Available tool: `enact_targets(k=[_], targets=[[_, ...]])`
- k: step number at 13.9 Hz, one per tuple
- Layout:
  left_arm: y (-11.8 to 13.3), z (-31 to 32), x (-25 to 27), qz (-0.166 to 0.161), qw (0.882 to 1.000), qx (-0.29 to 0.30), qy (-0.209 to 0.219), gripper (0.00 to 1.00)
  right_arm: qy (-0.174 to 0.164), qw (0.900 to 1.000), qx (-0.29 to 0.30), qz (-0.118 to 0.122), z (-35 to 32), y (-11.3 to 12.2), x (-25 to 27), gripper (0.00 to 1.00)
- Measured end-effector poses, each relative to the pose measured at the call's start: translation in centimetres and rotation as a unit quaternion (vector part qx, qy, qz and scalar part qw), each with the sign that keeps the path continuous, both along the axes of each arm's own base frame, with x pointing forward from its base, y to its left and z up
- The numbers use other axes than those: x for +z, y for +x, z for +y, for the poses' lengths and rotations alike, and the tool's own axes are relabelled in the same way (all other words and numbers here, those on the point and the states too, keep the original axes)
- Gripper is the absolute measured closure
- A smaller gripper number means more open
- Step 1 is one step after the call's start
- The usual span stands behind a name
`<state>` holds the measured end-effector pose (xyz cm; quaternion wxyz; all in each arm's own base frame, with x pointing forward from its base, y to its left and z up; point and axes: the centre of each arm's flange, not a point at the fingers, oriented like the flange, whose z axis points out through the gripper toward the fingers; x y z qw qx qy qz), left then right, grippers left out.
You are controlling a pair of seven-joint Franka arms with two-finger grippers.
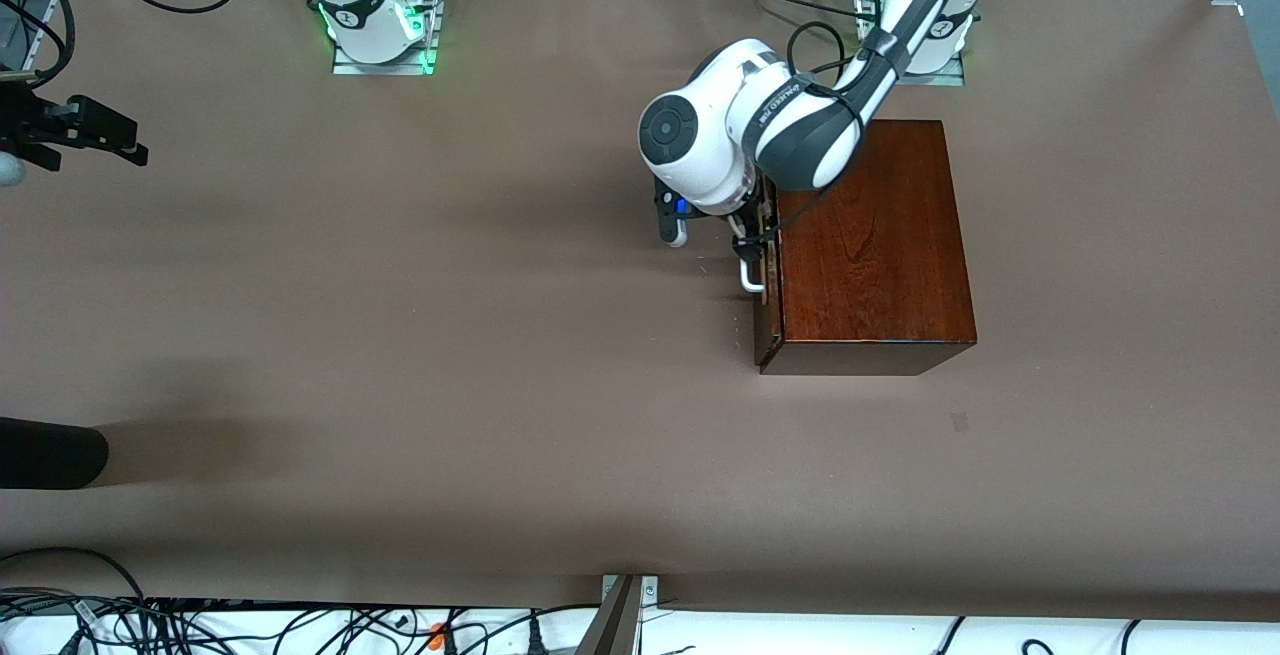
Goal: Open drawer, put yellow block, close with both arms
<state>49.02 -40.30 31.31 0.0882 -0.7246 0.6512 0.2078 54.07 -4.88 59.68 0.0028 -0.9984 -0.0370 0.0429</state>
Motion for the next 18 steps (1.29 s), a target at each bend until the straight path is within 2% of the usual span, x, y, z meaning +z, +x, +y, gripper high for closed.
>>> enact_targets(k=[4, 6, 8, 10, 12, 14, 16, 18], targets=[[0.2, 0.2, 0.0, -0.002, 1.0, 0.008, -0.003, 0.0, 0.0, 1.0, 0.0, 0.0, 0.0, 0.0, 0.0, 0.0], [0.0, -0.3, 0.1, -0.017, 0.999, 0.033, -0.001, 0.0, 0.001, 1.0, 0.0, 0.0, 0.0, 0.0, 0.0, 0.0], [-0.9, -2.2, 1.3, -0.051, 0.996, 0.076, 0.0, 0.0, 0.001, 1.0, 0.0, 0.0, 0.0, 0.0, 0.0, 0.0], [-2.0, -4.7, 3.8, -0.101, 0.985, 0.141, -0.006, 0.0, 0.001, 1.0, 0.0, 0.0, 0.0, 0.0, 0.0, 0.0], [-2.1, -5.6, 6.9, -0.147, 0.964, 0.222, -0.009, 0.0, 0.001, 1.0, 0.0, 0.0, 0.0, 0.0, 0.0, 0.0], [-1.4, -5.0, 10.8, -0.184, 0.935, 0.303, -0.01, 0.0, 0.001, 1.0, 0.0, 0.0, 0.0, 0.0, 0.0, 0.0], [0.0, -3.0, 15.8, -0.191, 0.908, 0.373, -0.029, 0.0, 0.001, 1.0, 0.0, 0.0, 0.0, 0.0, 0.0, 0.0], [3.0, 2.0, 21.4, -0.186, 0.879, 0.437, -0.049, 0.0, 0.001, 1.0, -0.001, 0.0, 0.0, 0.0, 0.0, 0.0]])
